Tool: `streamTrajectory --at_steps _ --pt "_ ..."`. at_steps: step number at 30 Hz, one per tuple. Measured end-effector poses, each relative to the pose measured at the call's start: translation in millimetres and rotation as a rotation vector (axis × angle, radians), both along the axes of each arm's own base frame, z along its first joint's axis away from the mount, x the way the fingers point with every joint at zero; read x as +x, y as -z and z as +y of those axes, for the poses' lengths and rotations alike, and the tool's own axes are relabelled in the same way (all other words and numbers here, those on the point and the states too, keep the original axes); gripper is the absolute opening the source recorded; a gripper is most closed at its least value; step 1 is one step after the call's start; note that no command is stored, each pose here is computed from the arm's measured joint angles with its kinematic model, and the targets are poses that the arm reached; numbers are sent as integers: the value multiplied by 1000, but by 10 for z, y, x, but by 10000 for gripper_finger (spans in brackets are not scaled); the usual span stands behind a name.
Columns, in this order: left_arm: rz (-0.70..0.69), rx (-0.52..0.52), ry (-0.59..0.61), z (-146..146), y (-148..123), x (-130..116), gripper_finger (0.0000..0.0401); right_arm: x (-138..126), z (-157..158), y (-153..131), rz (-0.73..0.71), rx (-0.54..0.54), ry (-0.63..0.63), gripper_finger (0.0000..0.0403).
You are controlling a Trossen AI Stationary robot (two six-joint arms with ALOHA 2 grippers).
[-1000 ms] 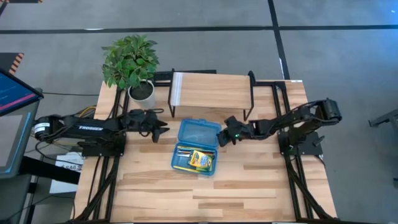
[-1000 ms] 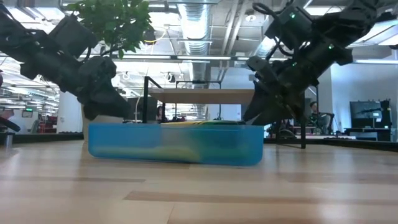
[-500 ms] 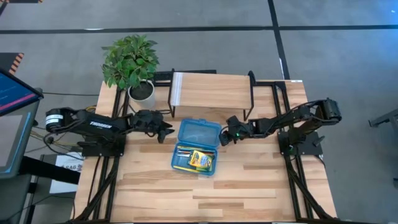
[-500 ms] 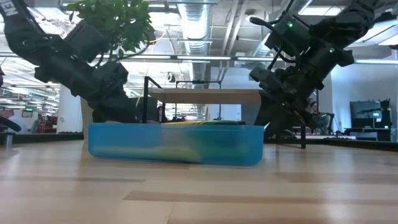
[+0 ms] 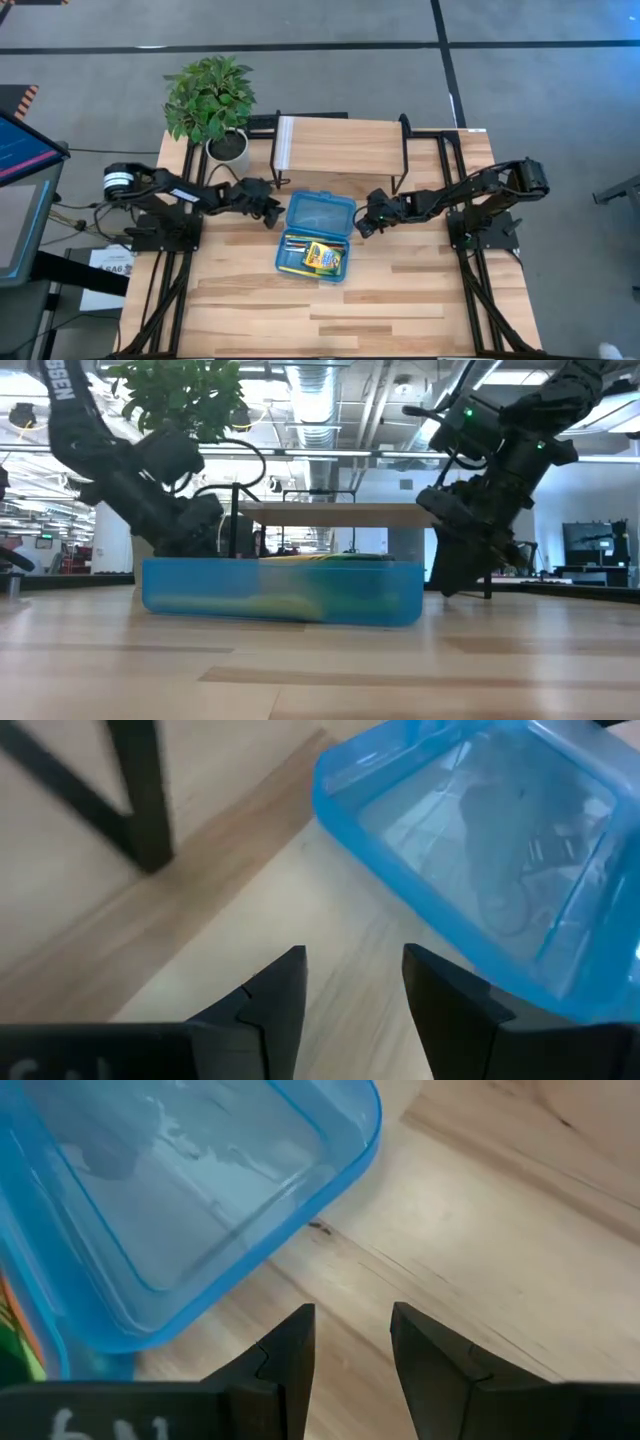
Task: Pack school essentials
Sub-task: Close the blue supply box
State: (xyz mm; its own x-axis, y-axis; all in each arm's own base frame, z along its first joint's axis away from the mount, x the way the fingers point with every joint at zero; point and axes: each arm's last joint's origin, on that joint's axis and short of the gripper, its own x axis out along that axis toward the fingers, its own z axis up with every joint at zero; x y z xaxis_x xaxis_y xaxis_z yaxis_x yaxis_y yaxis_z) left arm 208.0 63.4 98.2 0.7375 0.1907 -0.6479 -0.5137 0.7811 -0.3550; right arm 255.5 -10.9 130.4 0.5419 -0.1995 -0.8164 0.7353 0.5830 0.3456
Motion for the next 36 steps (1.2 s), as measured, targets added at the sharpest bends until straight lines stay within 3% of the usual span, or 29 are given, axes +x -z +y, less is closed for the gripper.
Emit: streamTrajectory --at_steps 11,16,25,31,36 --pt "14 21 38 -10 9 301 160 83 -3 188 20 -29 33 154" --pt "19 32 51 -37 2 309 160 119 4 234 7 -60 47 154" --pt "14 24 74 -68 -15 309 159 89 27 1 -84 -91 10 147" --pt "22 -12 116 -114 -102 255 159 108 24 -30 -114 -103 15 135" --pt "8 17 135 -192 -213 235 159 112 23 -27 -112 -110 11 128"
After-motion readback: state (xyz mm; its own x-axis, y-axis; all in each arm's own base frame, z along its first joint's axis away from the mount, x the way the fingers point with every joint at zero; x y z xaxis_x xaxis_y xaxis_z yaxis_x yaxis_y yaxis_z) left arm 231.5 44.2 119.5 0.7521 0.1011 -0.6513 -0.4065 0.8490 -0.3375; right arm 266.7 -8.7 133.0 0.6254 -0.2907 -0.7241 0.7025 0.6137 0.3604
